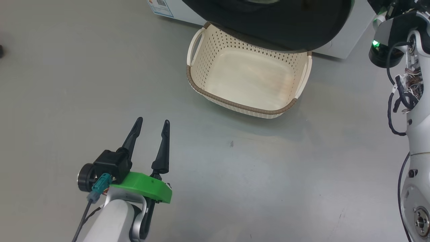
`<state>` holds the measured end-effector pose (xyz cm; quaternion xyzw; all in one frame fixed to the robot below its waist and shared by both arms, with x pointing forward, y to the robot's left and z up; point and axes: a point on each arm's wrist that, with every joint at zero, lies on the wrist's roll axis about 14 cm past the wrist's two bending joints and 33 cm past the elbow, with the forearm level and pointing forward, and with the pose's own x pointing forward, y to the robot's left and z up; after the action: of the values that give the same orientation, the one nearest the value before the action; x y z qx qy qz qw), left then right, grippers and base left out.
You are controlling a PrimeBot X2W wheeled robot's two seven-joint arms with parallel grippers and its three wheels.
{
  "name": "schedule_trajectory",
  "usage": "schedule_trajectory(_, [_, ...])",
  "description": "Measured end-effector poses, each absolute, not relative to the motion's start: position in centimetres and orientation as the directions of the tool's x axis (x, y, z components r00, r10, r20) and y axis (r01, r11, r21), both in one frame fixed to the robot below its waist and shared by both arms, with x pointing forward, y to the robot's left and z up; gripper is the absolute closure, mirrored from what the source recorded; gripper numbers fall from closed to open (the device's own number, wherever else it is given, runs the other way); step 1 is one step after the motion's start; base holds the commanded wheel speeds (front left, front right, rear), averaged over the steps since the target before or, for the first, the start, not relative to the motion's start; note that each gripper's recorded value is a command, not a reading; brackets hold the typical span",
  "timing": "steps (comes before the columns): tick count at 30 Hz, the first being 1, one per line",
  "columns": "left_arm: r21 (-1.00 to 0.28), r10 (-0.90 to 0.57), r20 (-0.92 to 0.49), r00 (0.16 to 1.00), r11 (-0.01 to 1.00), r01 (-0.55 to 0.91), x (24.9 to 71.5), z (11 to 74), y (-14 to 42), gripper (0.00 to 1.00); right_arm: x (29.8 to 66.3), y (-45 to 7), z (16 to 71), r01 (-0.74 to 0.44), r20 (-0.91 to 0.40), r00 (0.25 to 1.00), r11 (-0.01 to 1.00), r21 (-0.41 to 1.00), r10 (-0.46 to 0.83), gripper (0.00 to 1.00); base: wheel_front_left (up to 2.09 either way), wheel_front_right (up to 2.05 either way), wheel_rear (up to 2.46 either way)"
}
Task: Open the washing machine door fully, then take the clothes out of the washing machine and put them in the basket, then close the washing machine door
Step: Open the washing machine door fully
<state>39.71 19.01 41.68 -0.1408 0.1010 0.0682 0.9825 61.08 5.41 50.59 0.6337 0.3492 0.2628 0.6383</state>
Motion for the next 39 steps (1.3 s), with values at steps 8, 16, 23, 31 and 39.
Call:
schedule_trajectory(8, [-0.261,0.113,-0.197,0.974,0.951,-0.163,39.4,42.6,19.1,0.00,59.7,6.1,51.0,0.125,-0.115,0.576,0.052,0.991,0.809,1.00,0.00,0.00,0.00])
schedule_trajectory(16, [-0.262,0.122,-0.168,0.978,0.951,-0.164,38.9,43.8,19.4,0.00,57.4,7.1,50.2,0.144,-0.148,0.519,0.084,0.986,0.842,1.00,0.00,0.00,0.00])
schedule_trajectory(23, [-0.263,0.146,-0.159,0.976,0.947,-0.184,38.1,44.3,19.9,0.00,55.3,8.2,50.2,0.155,-0.156,0.468,0.093,0.984,0.870,1.00,0.00,0.00,0.00])
schedule_trajectory(31, [-0.267,0.149,-0.148,0.978,0.946,-0.185,37.8,44.7,19.9,0.00,53.0,9.8,50.5,0.144,-0.155,0.391,0.105,0.984,0.907,1.00,0.00,0.00,0.00])
schedule_trajectory(39, [-0.269,0.154,-0.137,0.979,0.945,-0.186,37.6,45.1,20.0,0.00,50.8,11.0,50.3,0.141,-0.151,0.318,0.111,0.984,0.936,1.00,0.00,0.00,0.00])
